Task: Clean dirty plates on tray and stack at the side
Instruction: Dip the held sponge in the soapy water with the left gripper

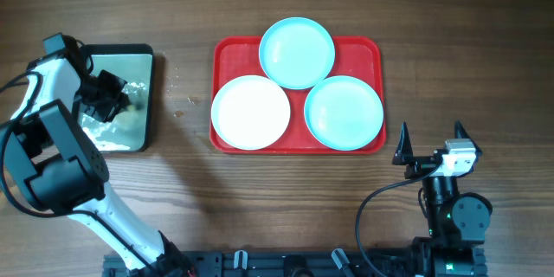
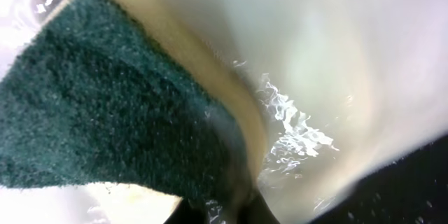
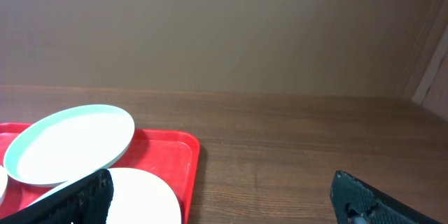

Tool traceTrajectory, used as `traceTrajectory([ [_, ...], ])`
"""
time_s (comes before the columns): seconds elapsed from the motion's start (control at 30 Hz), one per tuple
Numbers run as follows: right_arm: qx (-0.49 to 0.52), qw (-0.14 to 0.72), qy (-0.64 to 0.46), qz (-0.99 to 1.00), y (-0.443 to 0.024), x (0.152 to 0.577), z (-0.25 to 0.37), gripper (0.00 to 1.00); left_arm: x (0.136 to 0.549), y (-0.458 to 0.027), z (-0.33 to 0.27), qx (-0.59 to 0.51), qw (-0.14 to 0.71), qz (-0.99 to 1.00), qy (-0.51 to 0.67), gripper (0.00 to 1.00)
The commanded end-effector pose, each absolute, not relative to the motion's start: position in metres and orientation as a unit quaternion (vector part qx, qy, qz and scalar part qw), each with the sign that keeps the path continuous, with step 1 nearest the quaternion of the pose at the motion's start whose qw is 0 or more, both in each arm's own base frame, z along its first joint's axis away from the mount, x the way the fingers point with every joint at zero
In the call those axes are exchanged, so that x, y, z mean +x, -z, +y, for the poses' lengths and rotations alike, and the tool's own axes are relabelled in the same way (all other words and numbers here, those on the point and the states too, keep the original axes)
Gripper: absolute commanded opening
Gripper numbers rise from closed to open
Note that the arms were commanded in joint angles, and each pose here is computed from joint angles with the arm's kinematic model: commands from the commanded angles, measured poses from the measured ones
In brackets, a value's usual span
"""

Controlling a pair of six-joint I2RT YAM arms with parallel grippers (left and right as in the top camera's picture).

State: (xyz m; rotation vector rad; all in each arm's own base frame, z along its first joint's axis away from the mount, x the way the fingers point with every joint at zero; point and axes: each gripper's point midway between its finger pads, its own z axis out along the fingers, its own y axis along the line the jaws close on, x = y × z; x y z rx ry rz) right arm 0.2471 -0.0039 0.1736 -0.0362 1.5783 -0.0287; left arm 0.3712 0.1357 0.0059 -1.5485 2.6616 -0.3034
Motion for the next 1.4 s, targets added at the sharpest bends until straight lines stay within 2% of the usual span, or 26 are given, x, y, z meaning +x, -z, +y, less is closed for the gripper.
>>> traceTrajectory([
  [0.0, -0.005, 0.706, 0.012, 0.708, -0.174, 0.247, -0.007, 1.0, 0.367, 0.003, 0.151, -0.504, 0.029, 0.861, 0.056, 0.56],
  [0.03, -0.005, 0.706, 0.012, 0.708, -0.174, 0.247, -0.007, 1.0, 0.367, 0.004, 0.157, -0.505, 0.035, 0.862, 0.04, 1.0],
  [0.2, -0.005, 0.706, 0.012, 0.708, -0.174, 0.247, -0.007, 1.0, 0.366, 0.003, 0.179, -0.507, 0.059, 0.86, -0.017, 1.0],
  [0.37, -0.005, 0.706, 0.012, 0.708, -0.174, 0.247, -0.007, 1.0, 0.372, 0.002, 0.183, -0.507, 0.072, 0.859, -0.018, 1.0],
  [0.47, -0.005, 0.706, 0.012, 0.708, -0.174, 0.247, -0.007, 1.0, 0.373, 0.002, 0.177, -0.506, 0.068, 0.86, -0.001, 0.74],
  [0.6, -0.005, 0.706, 0.012, 0.708, -0.174, 0.247, -0.007, 1.0, 0.378, 0.002, 0.166, -0.504, 0.064, 0.861, 0.033, 0.49],
  [0.7, -0.005, 0.706, 0.012, 0.708, -0.174, 0.247, -0.007, 1.0, 0.378, 0.002, 0.164, -0.504, 0.063, 0.861, 0.038, 0.21],
  [0.8, -0.005, 0.706, 0.012, 0.708, -0.174, 0.247, -0.007, 1.0, 0.377, 0.002, 0.164, -0.504, 0.061, 0.861, 0.037, 0.04],
  [0.93, -0.005, 0.706, 0.012, 0.708, -0.174, 0.247, -0.007, 1.0, 0.378, -0.015, 0.165, -0.504, 0.067, 0.861, 0.038, 0.04],
  [1.0, -0.005, 0.706, 0.012, 0.708, -0.174, 0.247, -0.007, 1.0, 0.382, -0.038, 0.166, -0.502, 0.082, 0.86, 0.039, 0.04],
  [1.27, -0.005, 0.706, 0.012, 0.708, -0.174, 0.247, -0.007, 1.0, 0.383, -0.2, 0.165, -0.48, 0.26, 0.836, 0.059, 0.04],
  [1.37, -0.005, 0.706, 0.012, 0.708, -0.174, 0.247, -0.007, 1.0, 0.376, -0.24, 0.163, -0.471, 0.313, 0.822, 0.061, 0.04],
])
